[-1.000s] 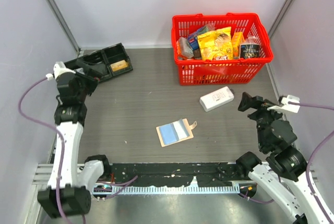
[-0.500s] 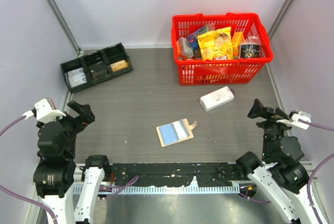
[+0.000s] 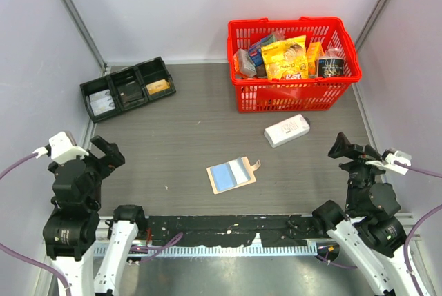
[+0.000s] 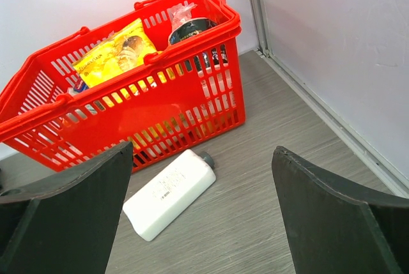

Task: Take the credit cards out of the card holder
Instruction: Reset both arms

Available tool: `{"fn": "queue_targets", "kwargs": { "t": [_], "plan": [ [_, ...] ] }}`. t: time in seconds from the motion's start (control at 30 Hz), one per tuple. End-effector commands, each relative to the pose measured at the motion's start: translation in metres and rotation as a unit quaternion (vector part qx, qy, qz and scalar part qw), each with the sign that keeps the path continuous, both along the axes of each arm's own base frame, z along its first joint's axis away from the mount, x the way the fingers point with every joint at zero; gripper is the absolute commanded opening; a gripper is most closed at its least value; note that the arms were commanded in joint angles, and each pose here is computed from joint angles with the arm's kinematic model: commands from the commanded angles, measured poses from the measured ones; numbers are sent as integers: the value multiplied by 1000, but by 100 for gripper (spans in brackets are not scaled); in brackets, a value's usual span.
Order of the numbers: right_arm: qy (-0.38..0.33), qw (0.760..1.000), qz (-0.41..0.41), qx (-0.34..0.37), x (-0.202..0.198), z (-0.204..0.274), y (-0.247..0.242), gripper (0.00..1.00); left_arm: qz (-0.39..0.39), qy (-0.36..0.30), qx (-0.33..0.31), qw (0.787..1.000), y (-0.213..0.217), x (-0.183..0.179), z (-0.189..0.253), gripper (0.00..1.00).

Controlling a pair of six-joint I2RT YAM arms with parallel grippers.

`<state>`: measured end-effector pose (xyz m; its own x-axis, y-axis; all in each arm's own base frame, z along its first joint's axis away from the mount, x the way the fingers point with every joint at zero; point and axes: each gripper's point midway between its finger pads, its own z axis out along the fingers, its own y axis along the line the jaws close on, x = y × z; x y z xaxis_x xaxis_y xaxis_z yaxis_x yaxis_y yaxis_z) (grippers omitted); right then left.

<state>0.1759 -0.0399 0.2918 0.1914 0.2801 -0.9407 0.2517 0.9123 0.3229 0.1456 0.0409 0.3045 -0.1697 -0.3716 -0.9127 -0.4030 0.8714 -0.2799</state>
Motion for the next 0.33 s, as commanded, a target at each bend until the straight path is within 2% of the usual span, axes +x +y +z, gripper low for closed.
{"fn": "queue_targets", "kwargs": {
  "t": [0.0, 0.3],
  "plan": [
    [-11, 1000, -17, 12, 0, 7, -5, 93, 0, -6, 14, 1000, 3, 2, 2, 100],
    [-4, 1000, -8, 12, 2, 6, -1, 93, -21, -21, 5, 1000, -5, 8, -4, 100]
  ]
}}
